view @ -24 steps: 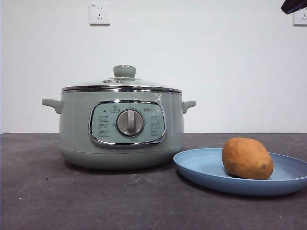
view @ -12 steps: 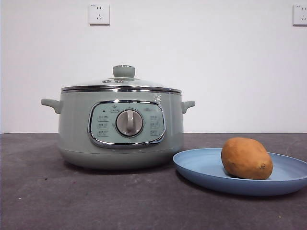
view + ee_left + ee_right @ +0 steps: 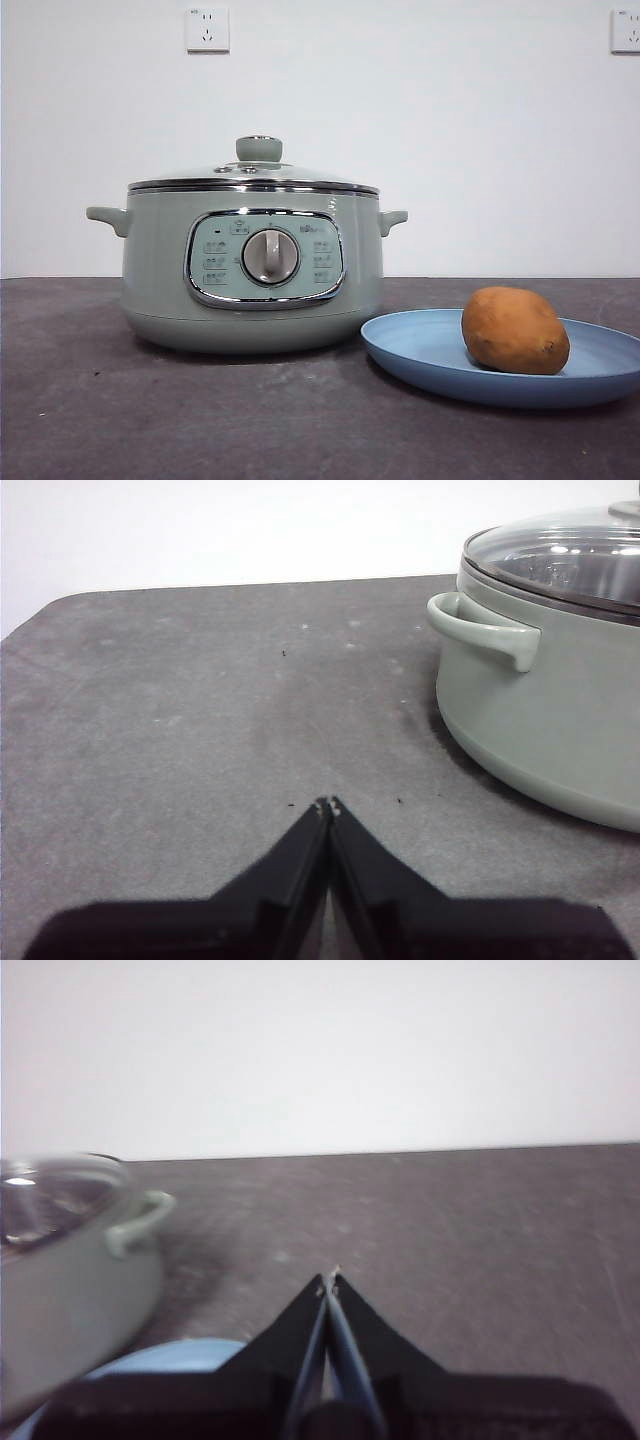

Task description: Take the potato out from the steamer,put the potato on the plate,close the lid

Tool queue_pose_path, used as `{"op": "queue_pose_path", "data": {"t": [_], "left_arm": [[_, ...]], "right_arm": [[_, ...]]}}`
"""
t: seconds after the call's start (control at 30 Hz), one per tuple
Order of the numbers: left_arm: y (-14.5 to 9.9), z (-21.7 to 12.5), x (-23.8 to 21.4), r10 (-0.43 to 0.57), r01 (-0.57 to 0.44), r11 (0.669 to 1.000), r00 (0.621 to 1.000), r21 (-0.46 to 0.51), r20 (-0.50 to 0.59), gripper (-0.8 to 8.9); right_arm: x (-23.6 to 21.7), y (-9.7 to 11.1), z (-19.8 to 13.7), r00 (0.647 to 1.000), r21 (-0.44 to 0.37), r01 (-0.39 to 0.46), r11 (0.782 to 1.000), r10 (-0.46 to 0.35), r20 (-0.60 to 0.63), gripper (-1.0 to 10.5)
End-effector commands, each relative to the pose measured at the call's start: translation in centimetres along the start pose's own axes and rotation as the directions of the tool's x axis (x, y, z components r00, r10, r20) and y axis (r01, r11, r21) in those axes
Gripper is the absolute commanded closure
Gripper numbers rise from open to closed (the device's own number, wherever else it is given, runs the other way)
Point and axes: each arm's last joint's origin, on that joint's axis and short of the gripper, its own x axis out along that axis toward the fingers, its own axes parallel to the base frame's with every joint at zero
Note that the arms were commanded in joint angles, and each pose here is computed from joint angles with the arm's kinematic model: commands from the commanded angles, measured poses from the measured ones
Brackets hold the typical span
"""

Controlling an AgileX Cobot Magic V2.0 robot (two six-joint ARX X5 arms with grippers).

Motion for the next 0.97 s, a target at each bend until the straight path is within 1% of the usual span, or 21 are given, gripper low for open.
{"op": "queue_pose_path", "data": {"t": [0.03,0.13,0.23,0.43,0.53,0.67,0.97], "left_arm": [[0.0,-0.5,0.1,0.003,-0.003,1.0,1.0,-0.008,-0.013,8.17],[0.0,-0.5,0.1,0.004,-0.004,1.0,1.0,-0.008,-0.013,8.17],[0.0,-0.5,0.1,0.004,-0.004,1.0,1.0,-0.008,-0.013,8.17],[0.0,-0.5,0.1,0.004,-0.004,1.0,1.0,-0.008,-0.013,8.17],[0.0,-0.5,0.1,0.004,-0.004,1.0,1.0,-0.008,-0.013,8.17],[0.0,-0.5,0.1,0.004,-0.004,1.0,1.0,-0.008,-0.013,8.17],[0.0,-0.5,0.1,0.004,-0.004,1.0,1.0,-0.008,-0.013,8.17]], "right_arm": [[0.0,-0.2,-1.5,1.0,0.011,0.031,0.999,-0.031,-0.005,9.5],[0.0,-0.2,-2.6,0.999,0.013,0.031,0.999,-0.03,-0.017,9.5],[0.1,-0.3,-3.6,0.999,0.035,0.032,0.999,-0.031,-0.03,9.5],[-0.1,-0.3,-4.6,0.995,0.049,0.038,0.998,-0.034,-0.097,9.5],[-0.2,-0.3,-5.0,0.988,0.061,0.041,0.997,-0.032,-0.149,9.5],[-0.2,-0.3,-5.0,0.989,0.138,0.051,0.989,-0.031,-0.145,9.5],[-0.2,-0.3,-5.0,0.989,0.138,0.052,0.989,-0.032,-0.145,9.5]]}}
